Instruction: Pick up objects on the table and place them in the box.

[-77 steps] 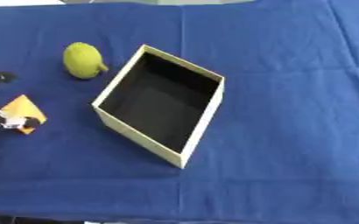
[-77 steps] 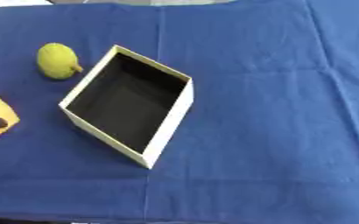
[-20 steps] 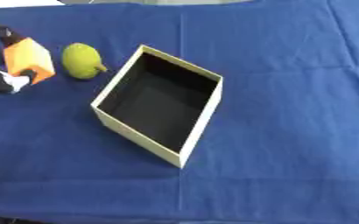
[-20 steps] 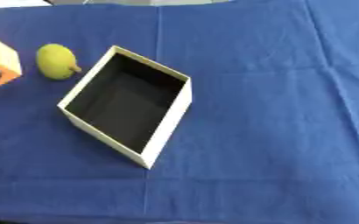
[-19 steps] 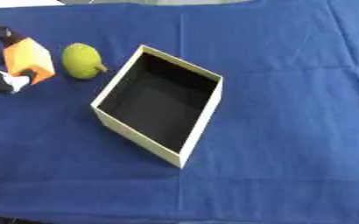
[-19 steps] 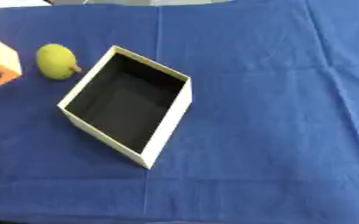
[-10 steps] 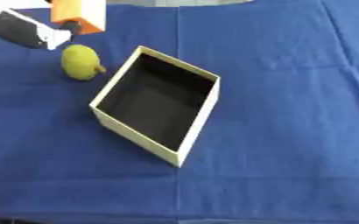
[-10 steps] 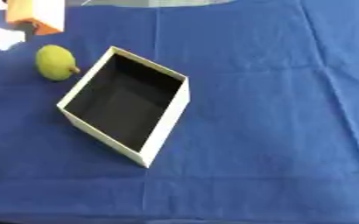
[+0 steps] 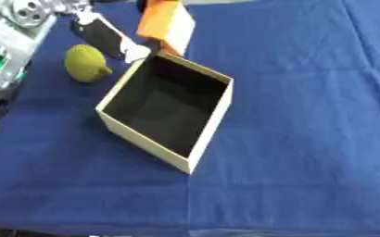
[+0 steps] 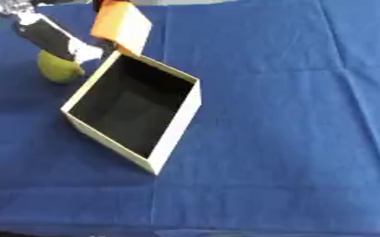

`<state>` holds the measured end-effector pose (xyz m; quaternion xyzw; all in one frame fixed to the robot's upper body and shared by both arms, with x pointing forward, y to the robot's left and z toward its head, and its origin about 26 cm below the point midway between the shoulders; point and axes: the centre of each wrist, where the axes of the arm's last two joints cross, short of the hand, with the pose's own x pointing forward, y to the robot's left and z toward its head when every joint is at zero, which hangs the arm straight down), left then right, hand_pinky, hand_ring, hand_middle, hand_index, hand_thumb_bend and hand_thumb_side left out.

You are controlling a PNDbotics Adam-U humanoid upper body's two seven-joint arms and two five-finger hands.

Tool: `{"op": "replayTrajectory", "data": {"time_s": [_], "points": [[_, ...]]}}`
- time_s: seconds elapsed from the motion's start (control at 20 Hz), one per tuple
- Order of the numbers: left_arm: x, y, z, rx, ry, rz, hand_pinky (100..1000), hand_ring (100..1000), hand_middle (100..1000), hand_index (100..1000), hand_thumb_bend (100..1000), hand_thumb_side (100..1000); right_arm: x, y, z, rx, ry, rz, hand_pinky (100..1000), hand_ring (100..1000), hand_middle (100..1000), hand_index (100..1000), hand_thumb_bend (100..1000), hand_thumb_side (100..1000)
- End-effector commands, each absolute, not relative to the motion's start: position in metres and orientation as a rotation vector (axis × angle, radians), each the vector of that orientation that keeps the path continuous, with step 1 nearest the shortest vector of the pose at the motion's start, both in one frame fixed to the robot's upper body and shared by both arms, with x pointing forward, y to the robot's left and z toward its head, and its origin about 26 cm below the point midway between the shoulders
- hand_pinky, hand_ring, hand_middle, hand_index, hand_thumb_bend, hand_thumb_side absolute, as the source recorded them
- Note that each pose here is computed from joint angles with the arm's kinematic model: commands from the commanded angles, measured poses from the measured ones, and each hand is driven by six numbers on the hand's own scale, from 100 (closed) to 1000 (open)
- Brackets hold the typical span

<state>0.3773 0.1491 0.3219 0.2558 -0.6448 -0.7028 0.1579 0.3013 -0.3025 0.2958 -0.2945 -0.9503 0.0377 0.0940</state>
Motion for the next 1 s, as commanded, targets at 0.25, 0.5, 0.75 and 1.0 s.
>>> {"op": "replayTrajectory", "data": {"time_s": [0.25, 0.5, 0.75, 1.0], "points": [[0.389, 0.119, 0.313, 0.755, -1.818, -2.135, 669, 562, 475, 653, 100, 145, 0.298, -0.3, 0.306, -0.858, -2.848, 0.12, 828, 714, 679, 755, 100, 713], [0.4, 0.109, 0.3, 0.816, -1.716, -2.189, 671, 567, 483, 660, 100, 114, 0.298, -0.3, 0.304, -0.855, -2.842, 0.114, 828, 714, 679, 755, 100, 714], [0.416, 0.106, 0.278, 0.869, -1.581, -2.24, 678, 574, 489, 667, 100, 106, 0.298, -0.303, 0.301, -0.869, -2.826, 0.103, 829, 713, 678, 755, 100, 717], [0.425, 0.102, 0.262, 0.85, -1.527, -2.272, 679, 577, 493, 671, 100, 100, 0.298, -0.303, 0.299, -0.871, -2.82, 0.095, 829, 712, 677, 754, 100, 716]]}}
